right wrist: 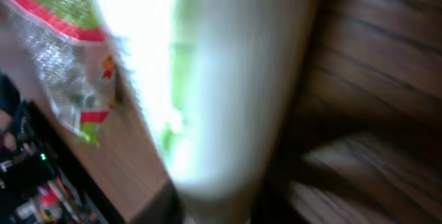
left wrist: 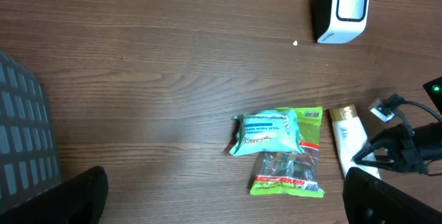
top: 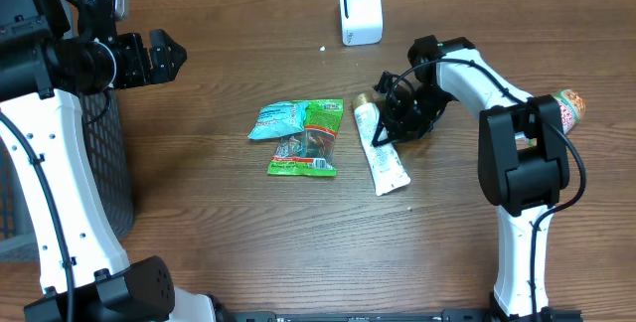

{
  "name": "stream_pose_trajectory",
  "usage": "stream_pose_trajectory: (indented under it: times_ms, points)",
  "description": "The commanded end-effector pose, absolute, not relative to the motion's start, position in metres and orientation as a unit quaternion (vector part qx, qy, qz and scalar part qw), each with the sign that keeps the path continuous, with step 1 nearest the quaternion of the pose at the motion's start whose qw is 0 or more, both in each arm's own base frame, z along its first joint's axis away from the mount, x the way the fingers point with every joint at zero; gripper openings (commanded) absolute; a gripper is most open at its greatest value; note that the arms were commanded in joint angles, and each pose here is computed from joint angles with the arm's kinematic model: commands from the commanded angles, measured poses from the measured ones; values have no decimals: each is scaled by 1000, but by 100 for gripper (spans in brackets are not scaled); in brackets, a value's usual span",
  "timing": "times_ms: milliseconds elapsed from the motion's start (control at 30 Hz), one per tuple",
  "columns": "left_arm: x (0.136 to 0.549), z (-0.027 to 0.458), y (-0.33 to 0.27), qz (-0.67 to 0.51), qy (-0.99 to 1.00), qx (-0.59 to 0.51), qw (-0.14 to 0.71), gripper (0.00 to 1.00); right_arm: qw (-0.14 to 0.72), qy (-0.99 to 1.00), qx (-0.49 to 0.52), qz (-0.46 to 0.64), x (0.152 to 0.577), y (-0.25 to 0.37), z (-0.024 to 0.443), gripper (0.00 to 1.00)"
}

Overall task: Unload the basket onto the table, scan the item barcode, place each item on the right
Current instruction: 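Carry the white tube to the scanner and hold it there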

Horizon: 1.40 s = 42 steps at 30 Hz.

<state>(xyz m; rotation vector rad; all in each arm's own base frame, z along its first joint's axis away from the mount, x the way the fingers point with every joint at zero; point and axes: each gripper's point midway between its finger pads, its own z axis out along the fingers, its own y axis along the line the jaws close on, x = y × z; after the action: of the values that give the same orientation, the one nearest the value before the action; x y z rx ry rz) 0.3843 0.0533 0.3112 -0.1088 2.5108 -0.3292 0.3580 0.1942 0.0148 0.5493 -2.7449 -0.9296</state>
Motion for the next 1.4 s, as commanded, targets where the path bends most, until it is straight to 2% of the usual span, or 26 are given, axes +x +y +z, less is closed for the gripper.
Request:
stream_pose_trajectory:
  times_ms: [0, 33, 167, 233, 500, 867, 1133, 1367]
  points:
    - [384, 316, 56, -120, 943, -44, 306, 100, 98, -931, 186, -298, 356, 189, 7, 7]
    - [384, 316, 56, -120, 943, -44, 306, 100, 96, -930, 186, -302, 357, 191, 8, 4]
    - [384, 316, 56, -120, 943, -44, 306, 100, 87, -929, 186, -307, 363, 193, 15, 4]
    - [384, 316, 56, -120, 943, -44, 306, 100, 71, -924, 189, -326, 372, 200, 33, 4]
    - [384, 316, 56, -120, 943, -44, 306, 100, -45, -874, 241, -420, 390, 230, 138, 4]
    - [384, 316, 56, -120, 943, -44, 306, 100, -170, -839, 293, -425, 373, 229, 247, 4]
    - [384, 316, 56, -120, 943, -44, 306, 100, -216, -832, 300, -413, 379, 228, 269, 4]
    - [384, 316, 56, -120, 943, -44, 306, 100, -320, -897, 233, -198, 449, 203, 251, 4]
